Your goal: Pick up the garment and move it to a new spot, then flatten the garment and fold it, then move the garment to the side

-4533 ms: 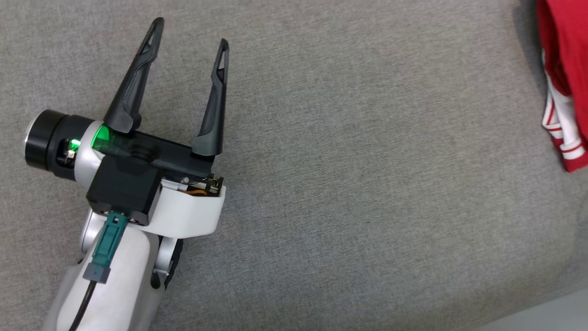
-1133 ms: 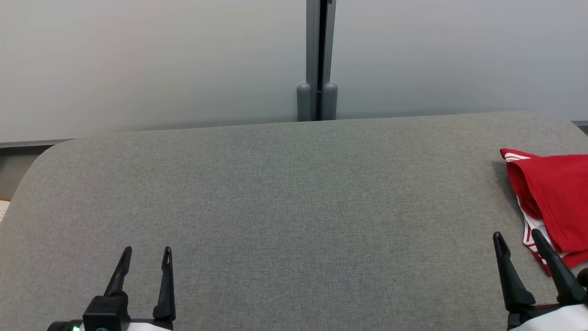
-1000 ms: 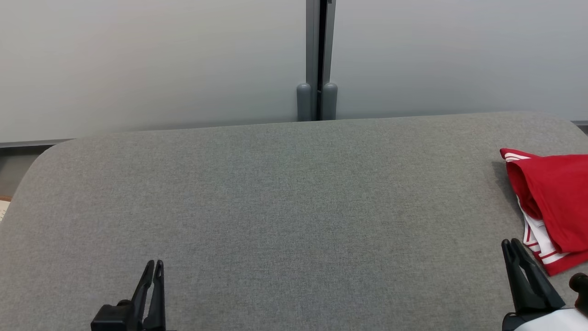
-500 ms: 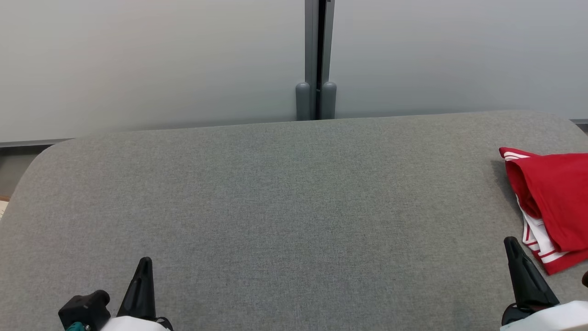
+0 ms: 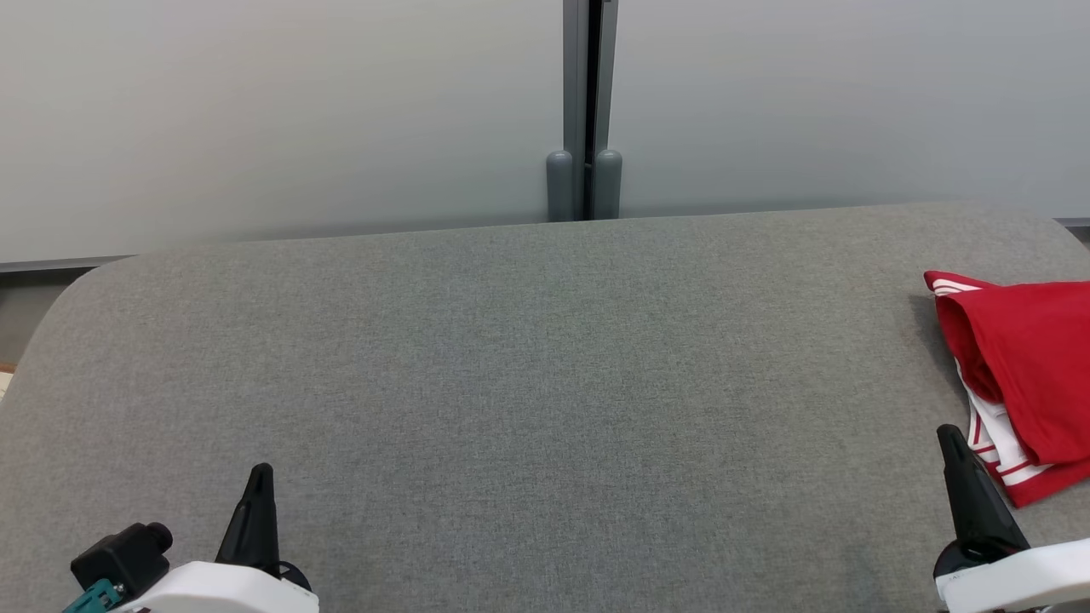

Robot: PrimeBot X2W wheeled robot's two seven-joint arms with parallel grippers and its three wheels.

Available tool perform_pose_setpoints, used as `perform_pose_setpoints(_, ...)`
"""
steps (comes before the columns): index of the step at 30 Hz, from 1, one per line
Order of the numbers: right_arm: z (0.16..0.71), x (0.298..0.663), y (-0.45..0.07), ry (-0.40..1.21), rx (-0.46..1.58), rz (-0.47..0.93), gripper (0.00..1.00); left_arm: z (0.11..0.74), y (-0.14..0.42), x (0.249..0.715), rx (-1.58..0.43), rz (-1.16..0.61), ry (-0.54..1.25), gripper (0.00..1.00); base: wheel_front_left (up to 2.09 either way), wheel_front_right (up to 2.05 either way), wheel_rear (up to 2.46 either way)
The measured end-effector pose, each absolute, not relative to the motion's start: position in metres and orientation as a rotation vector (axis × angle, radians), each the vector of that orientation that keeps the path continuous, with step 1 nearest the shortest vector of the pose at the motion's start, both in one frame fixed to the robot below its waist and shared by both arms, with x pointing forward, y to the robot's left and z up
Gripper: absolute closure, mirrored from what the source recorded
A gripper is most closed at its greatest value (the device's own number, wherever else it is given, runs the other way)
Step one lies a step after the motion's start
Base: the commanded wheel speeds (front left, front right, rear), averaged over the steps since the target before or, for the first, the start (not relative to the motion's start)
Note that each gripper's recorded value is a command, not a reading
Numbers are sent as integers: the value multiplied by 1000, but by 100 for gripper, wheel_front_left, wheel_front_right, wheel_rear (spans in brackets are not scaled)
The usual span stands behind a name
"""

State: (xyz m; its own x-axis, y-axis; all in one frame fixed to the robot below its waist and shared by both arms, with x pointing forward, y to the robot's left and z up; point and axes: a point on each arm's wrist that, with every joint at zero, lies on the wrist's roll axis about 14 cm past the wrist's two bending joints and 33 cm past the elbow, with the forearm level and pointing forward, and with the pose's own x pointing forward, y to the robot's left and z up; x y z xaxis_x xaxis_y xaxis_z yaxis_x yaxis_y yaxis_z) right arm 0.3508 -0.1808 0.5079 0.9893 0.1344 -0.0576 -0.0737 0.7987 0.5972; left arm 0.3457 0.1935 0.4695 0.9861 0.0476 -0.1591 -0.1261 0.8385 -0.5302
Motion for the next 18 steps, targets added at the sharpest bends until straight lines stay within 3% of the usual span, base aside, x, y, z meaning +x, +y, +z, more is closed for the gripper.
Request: perform_pose_setpoints(18, 507, 360, -186, 84, 879, 80, 100, 474, 194, 357, -834, 92, 140, 100, 0, 0, 0)
